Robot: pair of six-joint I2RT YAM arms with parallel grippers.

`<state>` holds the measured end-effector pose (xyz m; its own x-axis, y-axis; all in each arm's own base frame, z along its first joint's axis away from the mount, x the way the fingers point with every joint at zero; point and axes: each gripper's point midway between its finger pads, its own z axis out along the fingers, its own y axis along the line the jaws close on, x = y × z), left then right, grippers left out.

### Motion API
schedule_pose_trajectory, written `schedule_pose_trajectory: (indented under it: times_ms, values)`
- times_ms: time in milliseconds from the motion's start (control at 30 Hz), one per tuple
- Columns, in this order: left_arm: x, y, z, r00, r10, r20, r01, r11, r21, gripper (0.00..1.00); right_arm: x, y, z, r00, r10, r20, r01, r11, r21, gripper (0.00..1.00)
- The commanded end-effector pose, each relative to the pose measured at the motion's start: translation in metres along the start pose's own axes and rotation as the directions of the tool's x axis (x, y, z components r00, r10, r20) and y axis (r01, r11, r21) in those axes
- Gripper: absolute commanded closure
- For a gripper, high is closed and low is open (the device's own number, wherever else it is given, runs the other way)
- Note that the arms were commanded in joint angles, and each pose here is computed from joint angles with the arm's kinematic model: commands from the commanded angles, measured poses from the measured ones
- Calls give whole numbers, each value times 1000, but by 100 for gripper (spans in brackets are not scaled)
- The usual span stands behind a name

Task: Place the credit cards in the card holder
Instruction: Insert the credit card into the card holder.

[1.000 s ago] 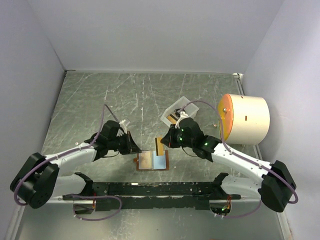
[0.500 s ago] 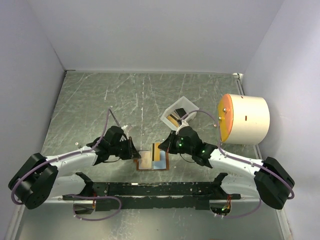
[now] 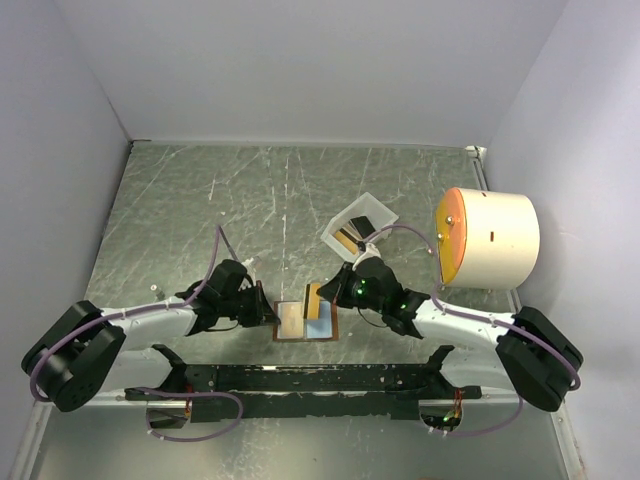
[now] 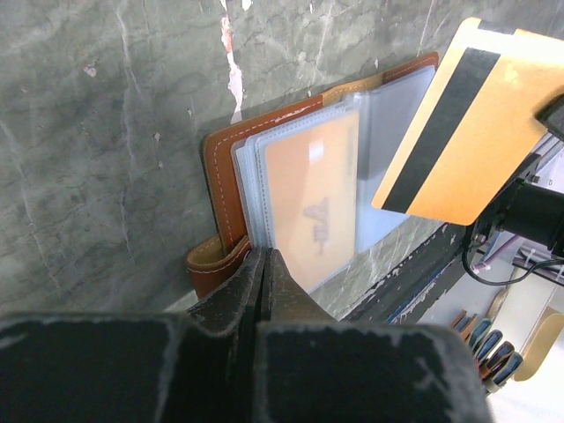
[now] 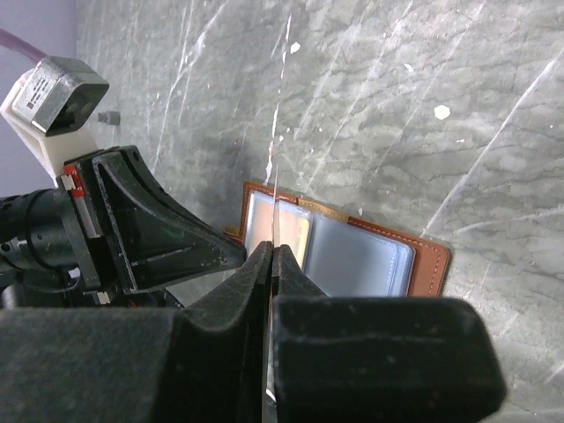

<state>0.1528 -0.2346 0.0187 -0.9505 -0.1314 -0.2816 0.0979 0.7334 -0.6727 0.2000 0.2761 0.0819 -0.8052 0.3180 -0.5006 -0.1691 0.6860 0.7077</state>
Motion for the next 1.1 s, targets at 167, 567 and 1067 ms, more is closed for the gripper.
schedule_pose_trajectory:
  times_ms: [167, 567, 1067]
  values:
    - [1, 7, -2, 1000, 8, 19, -7, 1000, -26, 93, -1, -7, 9, 999, -12, 32, 11, 1000, 14, 100]
    - [5, 12, 0, 1000, 4, 13, -3, 999, -36, 93, 7, -18, 16, 997, -71, 12, 71, 997, 31, 100]
    - [2, 12, -1, 1000, 10, 22, -9, 999, -48, 93, 31, -25, 13, 992, -86, -89, 88, 996, 22, 100]
